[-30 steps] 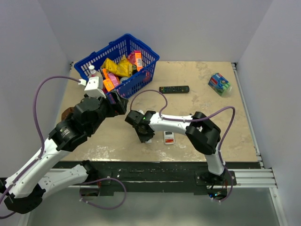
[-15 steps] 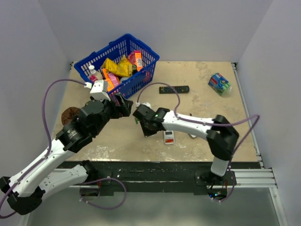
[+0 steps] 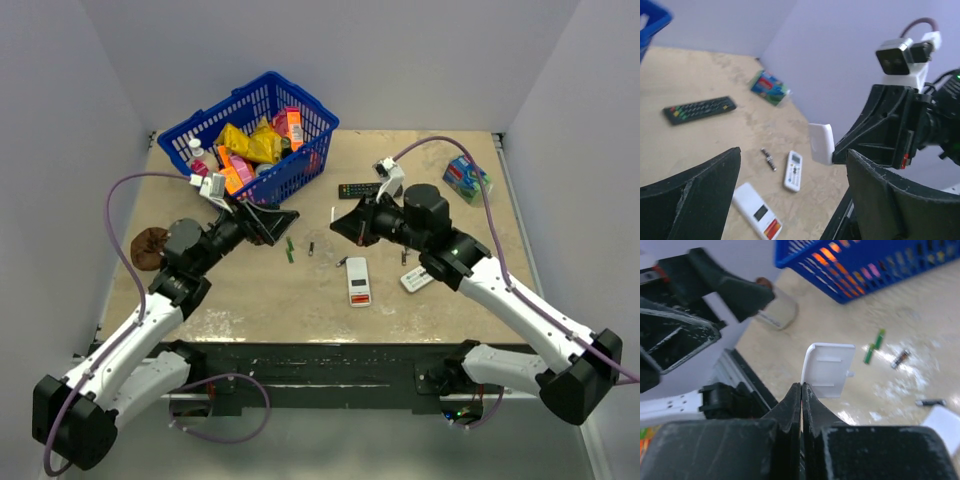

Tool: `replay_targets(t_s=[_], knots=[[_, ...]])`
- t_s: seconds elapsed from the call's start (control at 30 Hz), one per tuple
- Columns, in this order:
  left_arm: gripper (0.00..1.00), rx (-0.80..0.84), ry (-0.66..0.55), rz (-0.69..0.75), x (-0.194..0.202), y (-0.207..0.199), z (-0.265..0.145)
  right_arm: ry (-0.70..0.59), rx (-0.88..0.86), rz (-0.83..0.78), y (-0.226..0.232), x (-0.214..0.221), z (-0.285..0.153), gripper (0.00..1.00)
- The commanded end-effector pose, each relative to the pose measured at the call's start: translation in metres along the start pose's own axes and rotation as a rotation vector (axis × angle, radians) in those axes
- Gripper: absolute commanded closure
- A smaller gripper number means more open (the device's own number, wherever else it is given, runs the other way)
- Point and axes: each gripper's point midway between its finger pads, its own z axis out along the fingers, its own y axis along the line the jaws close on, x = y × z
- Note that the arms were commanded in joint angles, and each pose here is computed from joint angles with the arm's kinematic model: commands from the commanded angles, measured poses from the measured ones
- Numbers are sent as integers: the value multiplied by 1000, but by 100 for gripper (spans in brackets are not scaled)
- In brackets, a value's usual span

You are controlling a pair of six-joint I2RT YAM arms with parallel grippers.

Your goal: Load the batteries into the remote control

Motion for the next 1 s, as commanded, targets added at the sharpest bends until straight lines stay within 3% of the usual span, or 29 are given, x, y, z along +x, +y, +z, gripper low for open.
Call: replay_targets(t_s=[0.0,0.13,0.33,0.87,0.97], knots=[[11,480,-60,126,-29,-87,-9,-83,-391,-187,74,-29,-29,100],[12,699,-16,156,-24,-112,-25,-99,-517,-300,100,-37,-50,100],[13,894,31,250,-26,-137,-44,-92,-674,-418,130,-42,-76,100],[25,1107,63,291,-29,-174,-59,-7,-947,-549,166,-40,-95,100],[32,1145,55,288,-32,-181,-64,5,-971,-552,167,-36,-97,100]])
